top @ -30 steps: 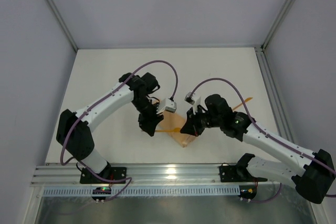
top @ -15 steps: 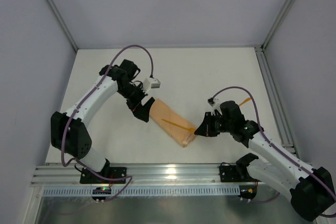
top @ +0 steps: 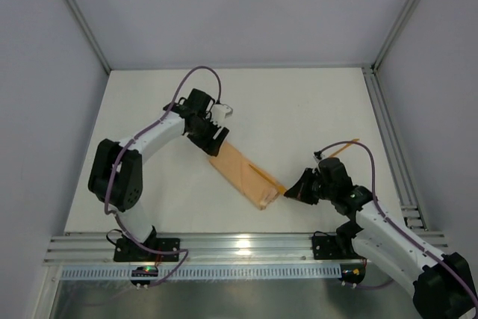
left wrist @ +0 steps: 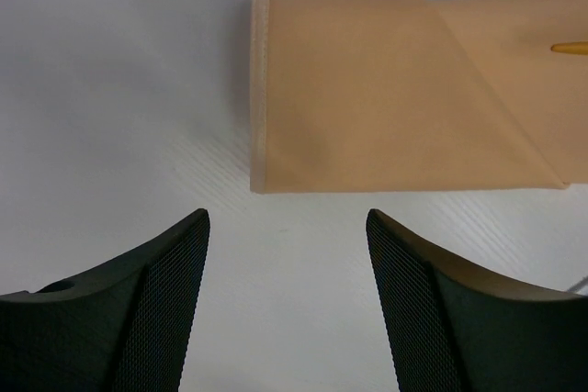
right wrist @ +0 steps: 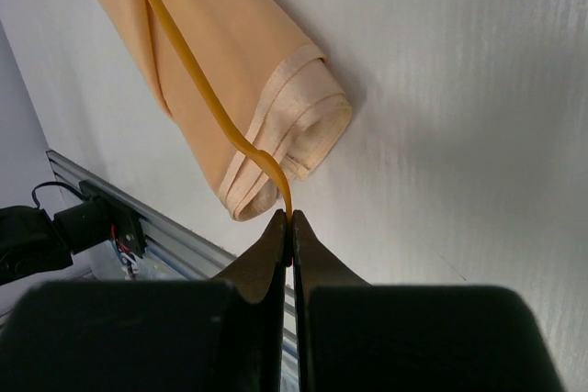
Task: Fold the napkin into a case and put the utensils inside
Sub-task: Insert the fork into the folded napkin.
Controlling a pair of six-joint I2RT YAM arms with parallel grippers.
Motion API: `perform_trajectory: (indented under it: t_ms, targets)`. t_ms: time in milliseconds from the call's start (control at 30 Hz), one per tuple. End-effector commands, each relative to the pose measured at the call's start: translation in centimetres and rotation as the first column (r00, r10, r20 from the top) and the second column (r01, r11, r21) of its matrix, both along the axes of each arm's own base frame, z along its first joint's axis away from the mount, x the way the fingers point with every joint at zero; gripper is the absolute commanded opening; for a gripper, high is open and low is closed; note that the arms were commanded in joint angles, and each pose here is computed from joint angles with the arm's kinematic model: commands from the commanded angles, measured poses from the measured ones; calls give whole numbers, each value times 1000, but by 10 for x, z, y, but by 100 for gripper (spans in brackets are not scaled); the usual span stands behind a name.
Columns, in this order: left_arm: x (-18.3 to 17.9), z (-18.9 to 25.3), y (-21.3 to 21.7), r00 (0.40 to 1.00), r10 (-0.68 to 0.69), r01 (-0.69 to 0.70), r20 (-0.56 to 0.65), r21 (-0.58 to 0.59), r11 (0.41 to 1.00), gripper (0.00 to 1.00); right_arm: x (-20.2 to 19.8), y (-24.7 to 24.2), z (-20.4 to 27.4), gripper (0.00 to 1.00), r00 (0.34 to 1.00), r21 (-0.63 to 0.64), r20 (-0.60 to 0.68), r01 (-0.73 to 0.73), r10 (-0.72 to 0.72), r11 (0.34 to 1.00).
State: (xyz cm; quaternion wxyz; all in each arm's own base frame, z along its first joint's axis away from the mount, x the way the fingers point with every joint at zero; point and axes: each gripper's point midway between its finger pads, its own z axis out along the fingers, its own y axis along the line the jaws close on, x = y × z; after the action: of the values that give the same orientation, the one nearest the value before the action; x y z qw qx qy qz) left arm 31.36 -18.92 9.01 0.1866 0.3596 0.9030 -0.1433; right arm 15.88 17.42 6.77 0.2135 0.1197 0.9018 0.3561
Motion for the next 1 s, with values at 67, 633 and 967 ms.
perform_trajectory:
  t_ms: [67, 633, 967]
  targets:
    - [44, -13, -10, 989, 96, -96, 112, -12, 995, 70, 12, 1, -9, 3, 998, 12, -19, 67, -67, 998]
    - [29, -52, -11, 995, 96, -96, 41, -16, 995, 41, 30, 20, -3, 3, 996, -21, -60, -61, 59, 998]
    - [23, -54, -15, 996, 87, -86, 28, -46, 995, 32, 38, 31, -5, 3, 991, -4, -110, -72, 71, 997]
